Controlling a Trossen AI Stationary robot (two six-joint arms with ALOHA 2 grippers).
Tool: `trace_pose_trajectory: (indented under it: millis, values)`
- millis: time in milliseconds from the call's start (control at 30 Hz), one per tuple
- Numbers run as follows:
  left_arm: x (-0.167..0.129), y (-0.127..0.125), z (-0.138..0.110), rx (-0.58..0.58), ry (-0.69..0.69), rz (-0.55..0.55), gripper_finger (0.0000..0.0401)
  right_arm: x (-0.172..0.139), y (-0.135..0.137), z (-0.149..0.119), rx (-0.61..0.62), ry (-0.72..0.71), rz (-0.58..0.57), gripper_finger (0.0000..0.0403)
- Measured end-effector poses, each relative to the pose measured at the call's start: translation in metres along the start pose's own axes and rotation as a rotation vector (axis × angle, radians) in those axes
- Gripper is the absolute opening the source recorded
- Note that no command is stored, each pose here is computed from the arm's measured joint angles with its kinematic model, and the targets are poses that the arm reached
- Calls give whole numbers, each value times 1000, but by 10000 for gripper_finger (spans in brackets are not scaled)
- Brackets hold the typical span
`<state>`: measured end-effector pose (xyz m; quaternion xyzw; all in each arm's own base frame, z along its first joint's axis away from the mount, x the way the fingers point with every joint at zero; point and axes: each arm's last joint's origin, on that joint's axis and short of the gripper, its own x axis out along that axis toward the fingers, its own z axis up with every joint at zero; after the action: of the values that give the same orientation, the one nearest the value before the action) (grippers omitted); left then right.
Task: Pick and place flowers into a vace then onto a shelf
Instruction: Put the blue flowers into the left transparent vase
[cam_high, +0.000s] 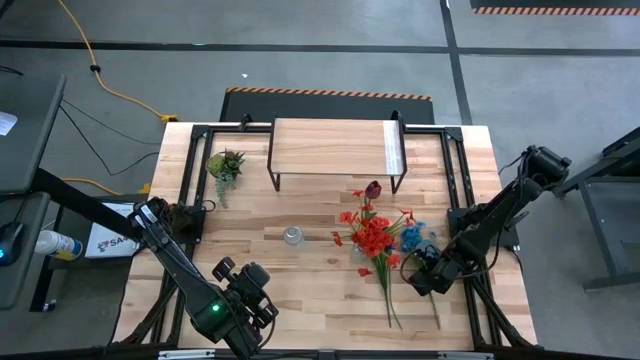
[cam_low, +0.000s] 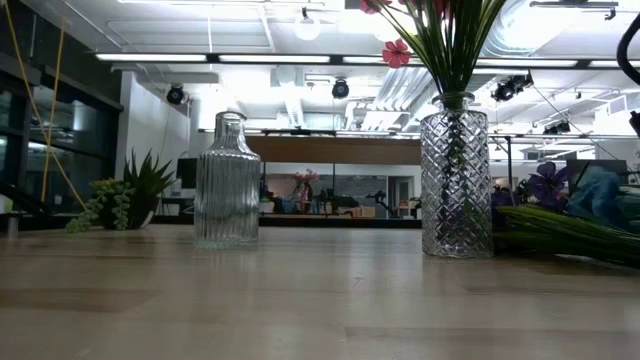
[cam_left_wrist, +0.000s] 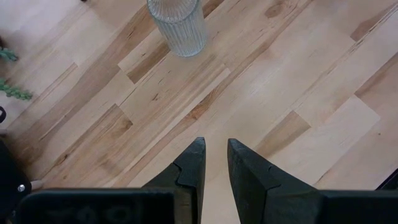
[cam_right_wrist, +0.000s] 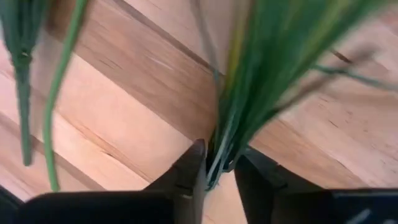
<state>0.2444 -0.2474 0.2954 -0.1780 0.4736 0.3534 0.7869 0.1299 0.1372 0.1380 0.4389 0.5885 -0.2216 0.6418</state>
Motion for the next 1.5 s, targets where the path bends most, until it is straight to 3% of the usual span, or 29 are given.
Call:
trace_pose_trajectory:
  millis: [167,467,733,933,1167,1300,1500]
  values:
    - [0,0,0,0,0,0,104,0,0,0,0,11,-3,13]
    - [0,0,0,0,0,0,104,-3,-3,-1,34,56,-27,11]
    - [0,0,0,2,0,0,104,-31,-11,8,89,-1,11,8]
    - [0,0,0,10,1,0,104,-87,-17,18,125,-99,-116,8]
    - [0,0,0,37,0,0,104,-183,-18,30,128,-291,-170,7]
    - [0,0,0,39,-1,3,104,-228,-12,42,81,-494,-10,7]
    - [0,0,0,38,-1,4,104,-290,-12,53,27,-802,81,7]
